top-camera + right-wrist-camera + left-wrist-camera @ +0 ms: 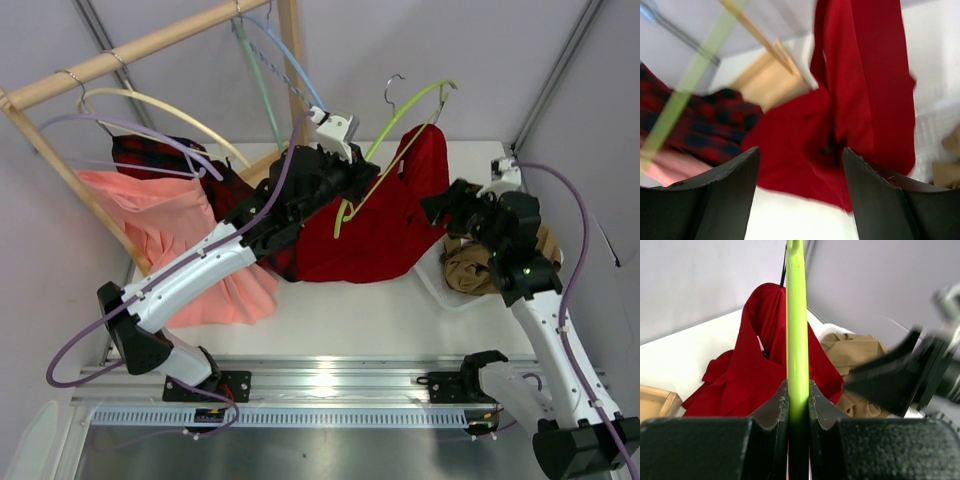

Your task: Place the skirt on the hanger

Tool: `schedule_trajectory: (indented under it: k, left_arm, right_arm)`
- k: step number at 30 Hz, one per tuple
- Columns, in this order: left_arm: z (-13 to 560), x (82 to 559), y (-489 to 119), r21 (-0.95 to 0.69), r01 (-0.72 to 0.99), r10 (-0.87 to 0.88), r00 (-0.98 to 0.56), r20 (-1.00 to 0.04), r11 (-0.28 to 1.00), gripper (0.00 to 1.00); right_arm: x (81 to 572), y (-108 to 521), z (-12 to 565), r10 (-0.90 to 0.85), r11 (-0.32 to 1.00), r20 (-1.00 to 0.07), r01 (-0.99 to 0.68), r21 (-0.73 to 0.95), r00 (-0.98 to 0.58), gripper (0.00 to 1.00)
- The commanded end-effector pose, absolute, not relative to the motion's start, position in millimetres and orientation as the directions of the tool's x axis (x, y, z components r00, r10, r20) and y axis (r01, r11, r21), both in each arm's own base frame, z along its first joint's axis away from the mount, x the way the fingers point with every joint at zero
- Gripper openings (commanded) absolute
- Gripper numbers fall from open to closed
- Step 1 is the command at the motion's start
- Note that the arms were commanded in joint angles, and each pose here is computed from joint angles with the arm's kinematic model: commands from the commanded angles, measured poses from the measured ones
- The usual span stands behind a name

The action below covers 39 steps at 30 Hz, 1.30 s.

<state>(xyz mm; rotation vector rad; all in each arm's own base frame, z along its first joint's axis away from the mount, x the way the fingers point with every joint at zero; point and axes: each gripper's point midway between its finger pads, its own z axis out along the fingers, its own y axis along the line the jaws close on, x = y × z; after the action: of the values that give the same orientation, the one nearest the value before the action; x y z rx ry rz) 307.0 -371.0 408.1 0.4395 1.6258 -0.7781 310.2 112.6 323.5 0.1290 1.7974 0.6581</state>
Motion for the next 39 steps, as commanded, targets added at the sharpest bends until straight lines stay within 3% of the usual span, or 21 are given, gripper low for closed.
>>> schedule_trajectory:
  k: [1, 8, 16, 24, 27, 30, 31, 32, 39]
  left_arm:
    - [503.6, 307.5, -358.2, -0.314, 0.678, -0.393, -0.04, -0.919, 0.665, 0.0]
    - [490.2, 306.1, -366.4, -0.313, 0.688, -0.37, -0.068, -0.926, 0.655, 0.0]
    - [478.7, 302.6, -366.4, -0.296, 0.689, -0.336, -0.082, -0.938, 0.661, 0.0]
    - [480.1, 299.3, -365.3, -0.29, 0.698, -0.328, -0.083, -0.941, 0.655, 0.0]
    - [485.8, 298.6, -362.9, -0.283, 0.698, -0.331, -0.069, -0.941, 0.658, 0.0]
    - [478.4, 303.5, -357.0, -0.276, 0.666, -0.306, -0.075, -0.949, 0.693, 0.0]
    - [477.2, 304.7, -355.4, -0.276, 0.658, -0.304, -0.074, -0.95, 0.701, 0.0]
    - [475.4, 309.3, -352.6, -0.281, 0.636, -0.306, -0.074, -0.949, 0.719, 0.0]
    - [457.7, 334.6, -345.2, -0.406, 0.547, -0.371, -0.18, -0.911, 0.732, 0.0]
  right_arm:
    - [293.6, 122.3, 291.9, 0.334, 0.834, -0.873, -0.321, 0.449, -0.355, 0.73]
    - [303.1, 120.3, 253.2, 0.309, 0.87, -0.878, -0.264, 0.417, -0.366, 0.72]
    - [317.1, 136.8, 292.1, 0.16, 0.859, -0.96, -0.447, 0.251, -0.231, 0.71]
    - [344.2, 146.3, 254.1, 0.024, 0.863, -0.963, -0.481, 0.156, -0.269, 0.71]
    - [350.4, 150.9, 234.6, -0.013, 0.859, -0.951, -0.49, 0.148, -0.309, 0.66]
    - [349.1, 157.3, 228.4, -0.03, 0.85, -0.947, -0.507, 0.144, -0.319, 0.42]
    - [345.5, 163.2, 229.8, -0.037, 0.838, -0.949, -0.526, 0.142, -0.314, 0.2]
    - [342.0, 168.2, 231.7, -0.042, 0.827, -0.951, -0.544, 0.139, -0.307, 0.13]
    - [292.5, 210.8, 285.3, 0.003, 0.737, -0.995, -0.672, 0.07, -0.1, 0.01]
